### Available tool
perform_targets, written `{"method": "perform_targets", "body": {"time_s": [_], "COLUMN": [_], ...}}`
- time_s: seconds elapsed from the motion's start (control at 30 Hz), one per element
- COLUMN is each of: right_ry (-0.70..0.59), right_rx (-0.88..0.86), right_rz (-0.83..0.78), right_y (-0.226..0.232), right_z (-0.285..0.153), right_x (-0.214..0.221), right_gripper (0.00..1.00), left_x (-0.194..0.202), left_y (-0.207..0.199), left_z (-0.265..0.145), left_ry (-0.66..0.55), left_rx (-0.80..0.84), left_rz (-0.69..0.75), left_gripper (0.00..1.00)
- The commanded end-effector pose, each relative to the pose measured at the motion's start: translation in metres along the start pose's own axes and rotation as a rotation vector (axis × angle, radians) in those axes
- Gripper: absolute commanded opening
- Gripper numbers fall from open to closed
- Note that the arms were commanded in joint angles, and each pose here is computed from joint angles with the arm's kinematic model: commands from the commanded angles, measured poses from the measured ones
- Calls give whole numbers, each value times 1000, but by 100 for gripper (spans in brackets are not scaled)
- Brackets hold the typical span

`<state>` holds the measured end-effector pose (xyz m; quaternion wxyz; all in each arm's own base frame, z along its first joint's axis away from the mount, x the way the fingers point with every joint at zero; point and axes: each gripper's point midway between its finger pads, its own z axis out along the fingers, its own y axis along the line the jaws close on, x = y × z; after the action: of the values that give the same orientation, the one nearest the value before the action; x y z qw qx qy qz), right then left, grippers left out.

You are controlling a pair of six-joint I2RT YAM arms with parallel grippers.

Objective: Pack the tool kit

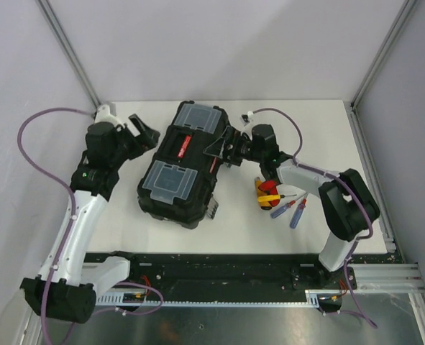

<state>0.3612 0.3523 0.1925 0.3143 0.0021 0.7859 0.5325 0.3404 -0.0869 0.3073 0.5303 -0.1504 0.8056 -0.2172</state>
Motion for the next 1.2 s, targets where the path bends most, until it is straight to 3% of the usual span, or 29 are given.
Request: {"method": "perform_targets", "body": {"time_s": [0.0, 0.27, 0.5, 0.7, 1.17], "right_ry": [-58, -47, 56, 70, 22], "right_rx": [-90, -72, -7, 71, -143], "right_rz": [-93, -153, -181, -181, -151], "right_y": [29, 17, 27, 26, 92], "right_z": [19, 43, 38, 15, 6], "right_x": [-36, -68, -32, -17, -30], "right_gripper": [96, 99, 99, 99, 98], "left_x": [50, 99, 106, 114, 153], "left_y": [45, 46, 27, 16, -33], "left_z": [10, 33, 53, 66, 67], "left_ry": [134, 329, 384, 428, 559], "left_rx": [-91, -6, 117, 185, 348], "left_rz": [27, -1, -20, -70, -76], "left_gripper": [92, 93, 88, 84, 80]}}
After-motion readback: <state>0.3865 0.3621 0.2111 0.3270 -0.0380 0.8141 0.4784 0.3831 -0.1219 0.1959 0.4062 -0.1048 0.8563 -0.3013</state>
